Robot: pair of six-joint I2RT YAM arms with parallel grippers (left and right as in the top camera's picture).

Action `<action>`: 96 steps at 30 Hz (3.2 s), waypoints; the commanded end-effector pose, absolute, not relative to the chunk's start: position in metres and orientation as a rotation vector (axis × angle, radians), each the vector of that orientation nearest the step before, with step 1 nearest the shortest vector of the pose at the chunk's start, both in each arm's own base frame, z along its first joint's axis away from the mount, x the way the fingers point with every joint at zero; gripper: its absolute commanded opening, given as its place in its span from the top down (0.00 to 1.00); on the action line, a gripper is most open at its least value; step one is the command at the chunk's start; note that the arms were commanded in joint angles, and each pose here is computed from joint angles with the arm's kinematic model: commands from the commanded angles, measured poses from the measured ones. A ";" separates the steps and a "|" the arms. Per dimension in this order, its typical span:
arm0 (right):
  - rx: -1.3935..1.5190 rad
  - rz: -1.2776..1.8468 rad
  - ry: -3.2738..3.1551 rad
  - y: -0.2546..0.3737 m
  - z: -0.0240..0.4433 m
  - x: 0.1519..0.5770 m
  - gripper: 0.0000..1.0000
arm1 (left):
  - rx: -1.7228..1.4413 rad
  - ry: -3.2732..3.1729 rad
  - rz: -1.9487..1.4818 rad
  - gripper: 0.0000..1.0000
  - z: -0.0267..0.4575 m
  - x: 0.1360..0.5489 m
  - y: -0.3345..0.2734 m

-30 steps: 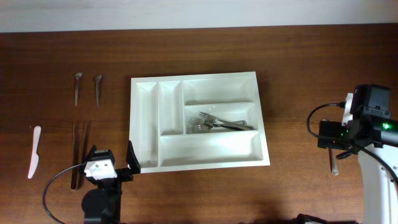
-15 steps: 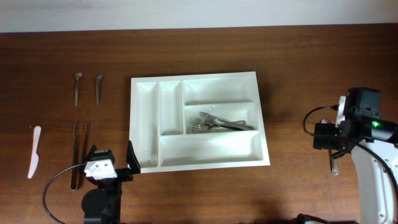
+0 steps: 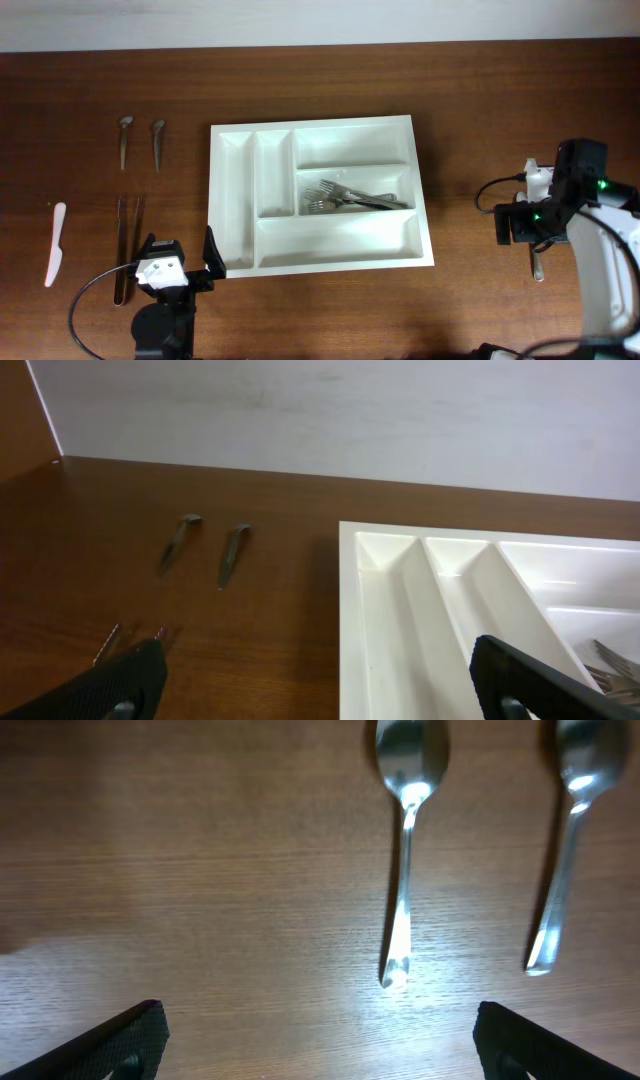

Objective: Pack container
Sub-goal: 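Lower the right gripper toward the left spoon's bowl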

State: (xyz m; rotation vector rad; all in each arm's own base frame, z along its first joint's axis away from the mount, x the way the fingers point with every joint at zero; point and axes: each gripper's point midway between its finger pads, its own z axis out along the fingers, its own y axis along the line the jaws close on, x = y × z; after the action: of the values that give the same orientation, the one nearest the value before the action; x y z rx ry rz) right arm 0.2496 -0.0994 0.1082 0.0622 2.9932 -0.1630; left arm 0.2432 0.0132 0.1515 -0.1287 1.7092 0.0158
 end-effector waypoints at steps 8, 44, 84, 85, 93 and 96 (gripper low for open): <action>0.060 -0.123 3.018 -0.102 0.092 0.255 0.01 | -0.119 1.710 0.002 0.01 0.150 0.243 0.010; 0.049 0.066 3.209 -0.089 0.045 0.243 0.01 | -0.119 1.710 0.002 0.01 0.150 0.243 0.010; -0.007 0.109 3.111 -0.142 0.026 0.274 0.01 | -0.119 1.710 0.002 0.01 0.150 0.243 0.010; -0.006 0.115 3.116 -0.142 0.023 0.274 0.01 | -0.119 1.710 0.002 0.01 0.150 0.243 0.010; -0.017 0.110 3.112 -0.145 0.013 0.280 0.01 | -0.119 1.710 0.002 0.01 0.150 0.243 0.010; -0.042 0.086 3.097 -0.148 0.013 0.284 0.01 | -0.119 1.710 0.002 0.01 0.150 0.243 0.010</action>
State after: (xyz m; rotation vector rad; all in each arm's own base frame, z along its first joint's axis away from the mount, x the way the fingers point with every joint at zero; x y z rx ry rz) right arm 0.2768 -0.1464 0.0125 -0.0170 3.1173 0.0804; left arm 0.2432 0.0132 0.1515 -0.1287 1.7092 0.0158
